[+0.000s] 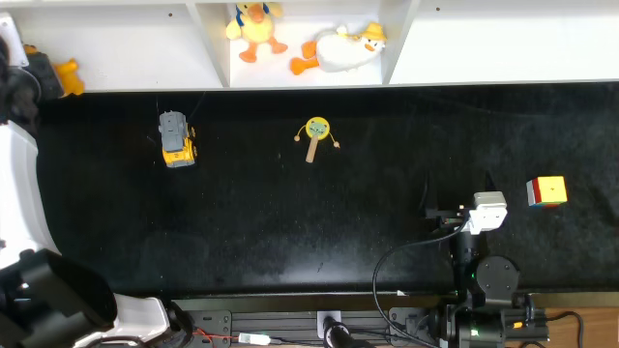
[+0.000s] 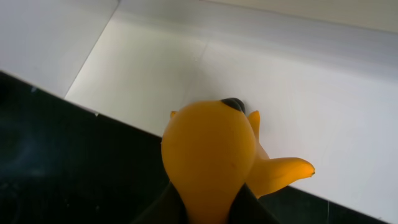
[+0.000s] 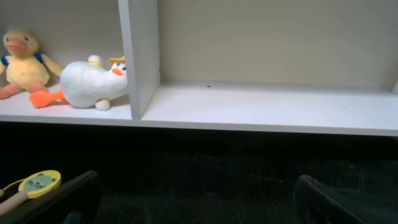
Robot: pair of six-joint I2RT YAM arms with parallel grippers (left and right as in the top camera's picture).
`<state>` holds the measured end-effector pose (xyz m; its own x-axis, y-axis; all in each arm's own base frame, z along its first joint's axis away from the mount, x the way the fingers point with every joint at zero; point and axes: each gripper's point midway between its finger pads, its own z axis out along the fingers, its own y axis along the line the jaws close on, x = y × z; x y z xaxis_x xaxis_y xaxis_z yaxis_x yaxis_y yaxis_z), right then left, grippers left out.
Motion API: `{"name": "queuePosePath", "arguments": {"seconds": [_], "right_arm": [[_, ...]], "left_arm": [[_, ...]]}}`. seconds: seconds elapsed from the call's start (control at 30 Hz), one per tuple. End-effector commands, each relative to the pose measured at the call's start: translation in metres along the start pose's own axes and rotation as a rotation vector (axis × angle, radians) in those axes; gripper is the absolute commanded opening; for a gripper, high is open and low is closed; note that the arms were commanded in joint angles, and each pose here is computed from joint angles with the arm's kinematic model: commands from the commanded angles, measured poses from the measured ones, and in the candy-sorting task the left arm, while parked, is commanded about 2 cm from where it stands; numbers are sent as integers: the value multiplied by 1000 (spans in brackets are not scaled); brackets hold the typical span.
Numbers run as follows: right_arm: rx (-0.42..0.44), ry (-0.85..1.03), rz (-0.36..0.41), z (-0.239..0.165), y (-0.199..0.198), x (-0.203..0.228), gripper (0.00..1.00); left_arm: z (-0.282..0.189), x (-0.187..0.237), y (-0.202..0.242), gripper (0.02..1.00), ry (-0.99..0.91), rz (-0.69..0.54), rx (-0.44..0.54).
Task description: Store Toys
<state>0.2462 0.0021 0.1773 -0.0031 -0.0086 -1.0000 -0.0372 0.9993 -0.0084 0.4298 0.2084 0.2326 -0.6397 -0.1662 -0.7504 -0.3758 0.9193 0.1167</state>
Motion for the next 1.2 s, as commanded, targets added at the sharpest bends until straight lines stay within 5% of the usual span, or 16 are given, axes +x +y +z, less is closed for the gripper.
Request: {"name": "queuePosePath", "arguments": {"seconds": [0.03,0.83,1.2], "right_arm": [[4,2,5,0,-1,4,996],[3,2,5,0,-1,4,996],[4,2,5,0,-1,4,993]], "left_arm": [[0,-21,-8,152,-46,-8,5],[32,-16,-22,183,-22,11,20],[38,-22,-42,301,-47,37,44]]}}
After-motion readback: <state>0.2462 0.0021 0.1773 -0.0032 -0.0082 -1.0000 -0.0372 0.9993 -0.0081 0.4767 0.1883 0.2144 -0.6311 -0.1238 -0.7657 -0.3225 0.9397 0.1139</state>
